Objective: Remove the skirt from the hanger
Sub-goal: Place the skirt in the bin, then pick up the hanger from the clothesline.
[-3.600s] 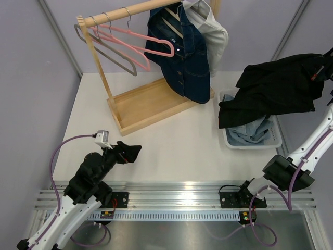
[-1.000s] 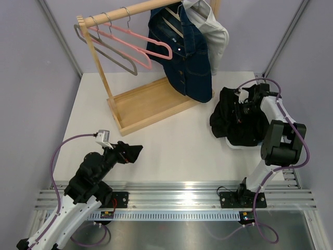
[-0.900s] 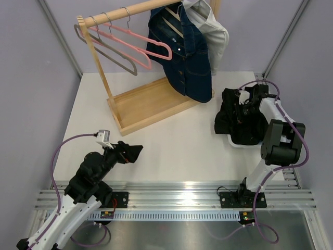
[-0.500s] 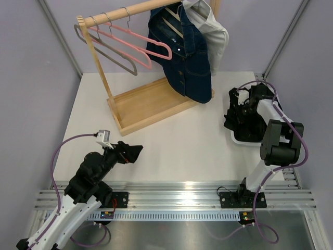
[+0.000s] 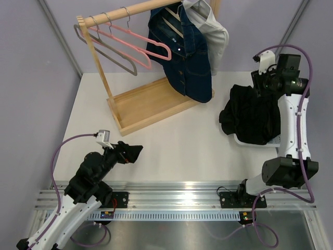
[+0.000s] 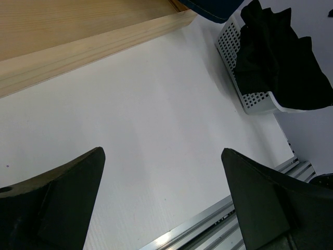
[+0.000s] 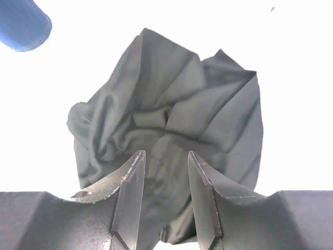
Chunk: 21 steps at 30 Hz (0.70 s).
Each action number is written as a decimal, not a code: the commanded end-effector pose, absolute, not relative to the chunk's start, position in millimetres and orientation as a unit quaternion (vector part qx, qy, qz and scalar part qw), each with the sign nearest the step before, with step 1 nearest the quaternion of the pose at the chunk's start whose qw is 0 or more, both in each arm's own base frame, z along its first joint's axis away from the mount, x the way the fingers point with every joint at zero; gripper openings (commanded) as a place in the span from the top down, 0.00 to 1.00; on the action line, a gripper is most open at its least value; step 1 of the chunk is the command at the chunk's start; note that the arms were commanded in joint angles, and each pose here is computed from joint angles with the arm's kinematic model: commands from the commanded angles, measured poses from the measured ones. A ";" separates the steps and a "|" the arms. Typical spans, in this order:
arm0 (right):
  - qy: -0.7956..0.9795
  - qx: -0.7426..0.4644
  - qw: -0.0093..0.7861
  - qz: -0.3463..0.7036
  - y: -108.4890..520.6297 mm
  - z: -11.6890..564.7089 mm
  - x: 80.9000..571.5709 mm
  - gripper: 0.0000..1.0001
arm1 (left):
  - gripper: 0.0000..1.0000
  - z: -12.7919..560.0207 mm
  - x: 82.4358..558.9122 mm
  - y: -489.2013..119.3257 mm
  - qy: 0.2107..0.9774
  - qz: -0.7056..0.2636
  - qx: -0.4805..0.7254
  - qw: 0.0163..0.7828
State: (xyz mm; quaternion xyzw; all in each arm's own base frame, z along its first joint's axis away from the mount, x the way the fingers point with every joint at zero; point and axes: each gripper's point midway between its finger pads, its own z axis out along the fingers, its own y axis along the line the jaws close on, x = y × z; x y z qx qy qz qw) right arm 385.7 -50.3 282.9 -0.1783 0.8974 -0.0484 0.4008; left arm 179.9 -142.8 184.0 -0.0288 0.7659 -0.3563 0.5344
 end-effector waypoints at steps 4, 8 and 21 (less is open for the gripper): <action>0.831 -0.228 0.508 0.001 -12.6 379.5 366.7 0.47 | 0.01 204.8 181.9 -140.2 0.748 -0.358 -0.025 0.559; 0.708 -0.310 0.625 0.112 49.6 445.5 351.7 0.01 | 0.01 212.1 183.9 -138.2 0.738 -0.360 -0.031 0.570; 0.679 -0.266 0.624 0.280 165.6 523.5 396.6 0.21 | 0.01 211.2 188.7 -131.0 0.743 -0.351 -0.069 0.566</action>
